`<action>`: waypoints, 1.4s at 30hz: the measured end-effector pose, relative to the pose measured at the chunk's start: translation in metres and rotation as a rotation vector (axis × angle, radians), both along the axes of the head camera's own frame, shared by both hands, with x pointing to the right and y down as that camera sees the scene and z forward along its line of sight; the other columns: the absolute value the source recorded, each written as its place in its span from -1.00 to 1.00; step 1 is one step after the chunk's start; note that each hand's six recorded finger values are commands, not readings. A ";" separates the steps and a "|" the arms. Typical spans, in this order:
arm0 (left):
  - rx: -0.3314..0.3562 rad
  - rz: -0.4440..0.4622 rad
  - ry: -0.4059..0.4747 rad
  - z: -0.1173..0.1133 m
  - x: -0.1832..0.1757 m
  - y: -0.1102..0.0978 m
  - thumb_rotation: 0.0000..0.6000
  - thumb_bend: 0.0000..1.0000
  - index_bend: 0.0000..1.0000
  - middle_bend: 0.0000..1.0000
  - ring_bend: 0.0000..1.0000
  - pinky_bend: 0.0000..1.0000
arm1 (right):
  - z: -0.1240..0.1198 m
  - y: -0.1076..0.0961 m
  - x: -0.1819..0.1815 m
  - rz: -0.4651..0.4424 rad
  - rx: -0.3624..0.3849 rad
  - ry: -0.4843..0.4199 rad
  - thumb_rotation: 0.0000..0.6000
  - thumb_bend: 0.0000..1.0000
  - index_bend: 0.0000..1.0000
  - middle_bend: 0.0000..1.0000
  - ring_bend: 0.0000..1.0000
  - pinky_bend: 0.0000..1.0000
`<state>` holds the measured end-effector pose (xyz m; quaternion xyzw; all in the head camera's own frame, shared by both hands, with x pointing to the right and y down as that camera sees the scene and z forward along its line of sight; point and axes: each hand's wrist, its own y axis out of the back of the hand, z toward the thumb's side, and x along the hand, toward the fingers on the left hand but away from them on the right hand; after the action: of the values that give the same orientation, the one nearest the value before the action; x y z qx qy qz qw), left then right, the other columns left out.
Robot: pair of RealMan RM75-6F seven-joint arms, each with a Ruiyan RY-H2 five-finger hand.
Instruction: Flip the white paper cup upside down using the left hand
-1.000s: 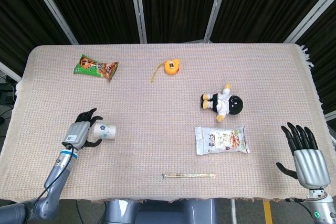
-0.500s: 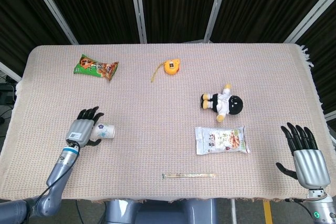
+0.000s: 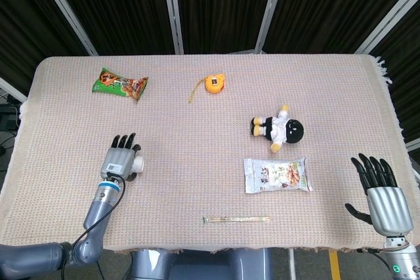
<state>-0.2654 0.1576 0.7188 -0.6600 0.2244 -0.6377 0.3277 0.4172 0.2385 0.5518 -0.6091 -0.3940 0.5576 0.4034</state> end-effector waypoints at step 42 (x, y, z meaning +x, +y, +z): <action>-0.056 -0.390 0.739 0.010 0.029 0.015 1.00 -0.67 -0.07 -1.00 -1.00 -1.00 | 0.002 0.001 -0.002 -0.005 -0.005 0.006 1.00 -0.90 -1.00 -1.00 -1.00 -1.00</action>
<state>-0.2368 0.1728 0.7288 -0.7981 0.4303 -0.4141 0.0804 0.4155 0.2395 0.5538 -0.6094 -0.3899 0.5593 0.4048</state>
